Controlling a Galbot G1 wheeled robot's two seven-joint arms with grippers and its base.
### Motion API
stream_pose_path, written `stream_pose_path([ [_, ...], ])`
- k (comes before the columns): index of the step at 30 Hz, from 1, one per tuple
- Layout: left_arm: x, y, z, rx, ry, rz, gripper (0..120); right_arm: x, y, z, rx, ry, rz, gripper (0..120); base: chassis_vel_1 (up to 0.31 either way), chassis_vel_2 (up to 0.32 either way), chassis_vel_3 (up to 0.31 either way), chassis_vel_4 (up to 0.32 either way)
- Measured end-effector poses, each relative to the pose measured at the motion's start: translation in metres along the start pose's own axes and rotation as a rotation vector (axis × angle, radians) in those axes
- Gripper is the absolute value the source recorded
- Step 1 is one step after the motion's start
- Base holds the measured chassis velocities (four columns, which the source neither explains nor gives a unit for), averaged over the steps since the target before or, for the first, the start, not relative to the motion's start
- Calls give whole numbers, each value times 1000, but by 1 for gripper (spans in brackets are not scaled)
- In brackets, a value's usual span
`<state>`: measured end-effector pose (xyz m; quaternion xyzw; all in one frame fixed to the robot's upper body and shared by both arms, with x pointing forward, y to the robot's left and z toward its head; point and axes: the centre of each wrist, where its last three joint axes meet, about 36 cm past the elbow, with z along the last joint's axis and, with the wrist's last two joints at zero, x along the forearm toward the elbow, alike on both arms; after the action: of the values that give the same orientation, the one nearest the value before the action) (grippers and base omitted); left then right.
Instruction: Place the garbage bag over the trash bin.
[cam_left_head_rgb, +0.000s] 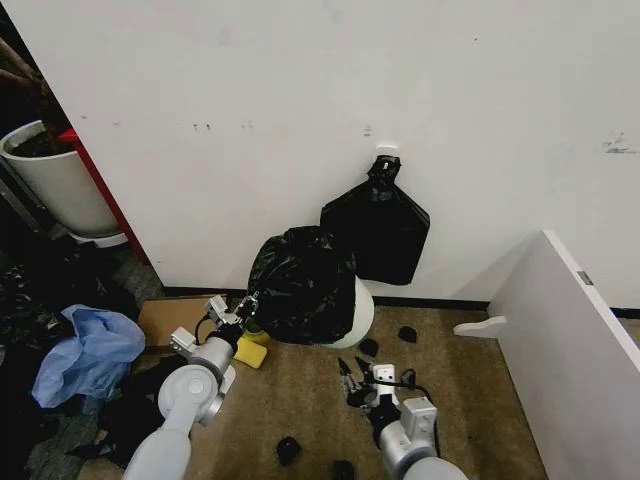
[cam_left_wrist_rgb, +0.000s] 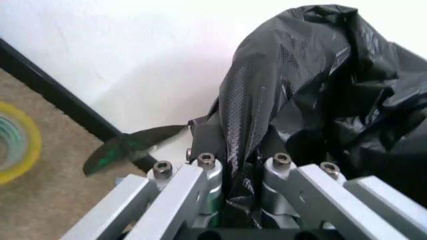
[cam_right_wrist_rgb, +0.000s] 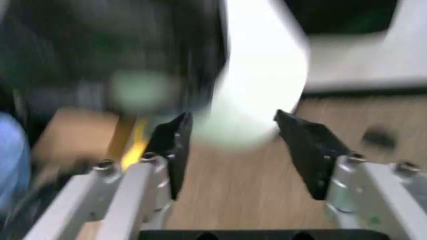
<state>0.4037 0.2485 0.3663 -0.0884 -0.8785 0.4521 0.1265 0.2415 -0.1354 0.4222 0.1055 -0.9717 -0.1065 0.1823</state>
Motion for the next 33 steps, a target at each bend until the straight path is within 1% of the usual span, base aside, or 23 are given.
stream_pose_path([
  [1,2,-1,8,-48,14,-18,5,2,-4,-3,-5,-117,8,53,0,0,0,0],
  [3,8,-3,21,-137,48,-43,5,-1,-7,-10,-6,-316,19,64,0,0,0,0],
  [5,14,-5,28,-212,74,-64,5,-5,-11,-19,47,-484,38,72,0,0,0,0],
  [6,16,-6,29,-243,86,-73,5,-7,-12,-21,90,-549,48,77,0,0,0,0],
  [7,17,-6,31,-275,98,-83,5,-10,-14,-22,130,-594,56,81,0,0,0,0],
  [8,17,-6,31,-275,98,-83,5,-10,-14,-22,130,-594,56,81,0,0,0,0],
  [9,18,-6,32,-302,111,-93,5,-13,-16,-20,182,-637,64,84,0,0,0,0],
  [10,19,-6,34,-329,127,-107,4,-18,-18,-17,228,-665,64,89,0,0,0,0],
  [11,20,-6,36,-355,144,-123,4,-23,-20,-13,269,-680,61,94,0,0,0,0],
  [13,18,-6,39,-382,171,-146,4,-25,-19,-6,287,-676,62,98,0,0,0,0],
  [14,18,-6,39,-382,171,-146,4,-25,-19,-6,287,-676,62,98,0,0,0,0],
  [15,16,-6,40,-393,202,-163,4,-26,-17,-2,278,-664,65,100,0,0,0,0],
  [17,14,-8,41,-396,224,-172,4,-25,-15,-1,268,-650,72,100,0,0,0,0],
  [19,10,-11,45,-395,269,-186,4,-26,-15,-2,254,-634,88,100,0,0,0,0],
  [21,9,-12,48,-394,284,-189,4,-27,-15,-3,251,-632,94,100,0,0,0,0],
  [25,9,-13,65,-401,335,-200,5,-29,-16,-5,229,-615,104,100,0,0,0,0],
  [27,11,-14,72,-414,348,-201,11,-30,-16,-6,219,-609,106,100,0,0,0,0],
  [28,13,-14,76,-421,353,-200,16,-30,-17,-6,215,-605,107,100,0,0,0,0],
  [29,13,-14,76,-421,353,-200,16,-30,-17,-6,215,-605,107,100,0,0,0,0],
  [30,14,-14,78,-430,352,-199,21,-31,-17,-6,212,-603,108,100,0,0,0,0],
  [32,19,-13,80,-457,335,-196,30,-32,-18,-6,208,-597,109,100,0,0,0,0],
  [33,20,-13,80,-467,327,-194,32,-32,-18,-6,207,-596,110,100,0,0,0,0],
])
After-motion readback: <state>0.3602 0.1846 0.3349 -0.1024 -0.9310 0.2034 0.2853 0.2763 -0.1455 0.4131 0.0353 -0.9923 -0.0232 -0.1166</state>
